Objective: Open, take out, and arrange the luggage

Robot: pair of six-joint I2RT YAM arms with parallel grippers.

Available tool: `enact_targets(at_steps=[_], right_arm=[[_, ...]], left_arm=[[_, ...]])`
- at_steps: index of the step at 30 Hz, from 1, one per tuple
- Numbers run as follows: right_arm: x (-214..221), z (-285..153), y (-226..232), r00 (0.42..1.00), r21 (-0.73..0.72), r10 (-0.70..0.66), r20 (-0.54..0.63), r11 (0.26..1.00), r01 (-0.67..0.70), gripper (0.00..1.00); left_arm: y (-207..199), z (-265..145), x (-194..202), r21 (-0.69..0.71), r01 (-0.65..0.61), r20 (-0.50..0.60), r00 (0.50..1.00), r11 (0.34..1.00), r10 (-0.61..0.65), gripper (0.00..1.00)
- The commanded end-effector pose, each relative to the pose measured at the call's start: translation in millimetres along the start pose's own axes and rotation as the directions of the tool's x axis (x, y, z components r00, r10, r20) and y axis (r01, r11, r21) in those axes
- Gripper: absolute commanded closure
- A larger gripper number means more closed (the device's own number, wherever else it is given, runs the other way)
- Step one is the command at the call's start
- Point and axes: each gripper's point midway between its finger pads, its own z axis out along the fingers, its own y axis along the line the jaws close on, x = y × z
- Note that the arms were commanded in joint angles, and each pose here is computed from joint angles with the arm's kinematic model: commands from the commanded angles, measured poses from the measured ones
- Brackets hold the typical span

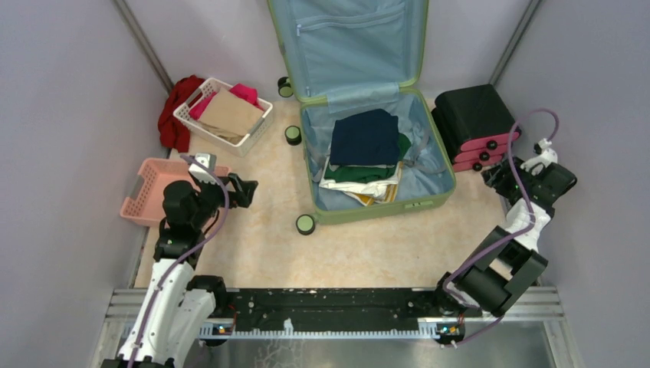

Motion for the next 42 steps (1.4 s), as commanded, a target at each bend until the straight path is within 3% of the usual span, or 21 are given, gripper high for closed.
enact_targets(at_steps=[1,4,9,13,16,19,22,30,35,37,42], right_arm=[[-26.9,-51.3,85.3,0.92,-0.386,-0.381,0.095,0.838,0.386,0.44],[-32.7,-72.0,127.6,0.875,-0.529,-0.453,0.168,0.708,0.468,0.28],[-4.4,-88.7,203.3,0.809,-0.719,-0.549,0.208,0.476,0.507,0.24],[29.9,-106.6,259.9,0.763,-0.832,-0.589,0.268,0.258,0.491,0.24],[48.2,-114.9,279.2,0.749,-0.868,-0.597,0.288,0.168,0.468,0.24],[58.1,-116.1,279.7,0.764,-0.887,-0.581,0.279,0.15,0.438,0.24],[68.2,-113.3,274.3,0.767,-0.889,-0.581,0.273,0.152,0.431,0.24],[82.4,-119.2,271.3,0.788,-0.91,-0.556,0.263,0.129,0.395,0.24],[82.6,-118.3,271.0,0.791,-0.913,-0.556,0.254,0.133,0.386,0.24],[82.5,-118.7,271.1,0.79,-0.912,-0.558,0.256,0.131,0.389,0.24],[81.8,-120.1,271.2,0.785,-0.907,-0.561,0.264,0.131,0.399,0.24]], left_arm=[[-28.4,-9.5,-44.4,0.1,0.086,0.09,0.991,0.991,-0.095,0.01],[-43.2,-15.3,-60.2,0.157,0.132,0.092,0.985,0.979,-0.148,0.01],[-47.5,-13.6,-74.2,0.147,0.173,0.024,0.984,0.974,-0.178,0.01],[-19.0,-4.9,-70.0,-0.012,0.112,-0.063,0.992,0.994,-0.112,0.01],[23.4,3.5,-47.1,-0.213,0.034,-0.173,0.982,0.977,-0.072,0.01],[57.4,10.9,-19.4,-0.355,-0.03,-0.28,0.957,0.934,-0.076,0.01],[75.4,21.9,8.8,-0.403,-0.066,-0.365,0.926,0.913,-0.094,0.01],[108.9,40.3,52.4,-0.452,-0.129,-0.491,0.862,0.882,-0.126,0.01],[118.6,57.8,60.8,-0.411,-0.165,-0.53,0.844,0.897,-0.088,0.02],[121.6,65.8,61.7,-0.373,-0.204,-0.558,0.828,0.905,-0.044,0.04],[123.3,81.5,65.7,-0.308,-0.234,-0.607,0.795,0.922,-0.001,0.21]])
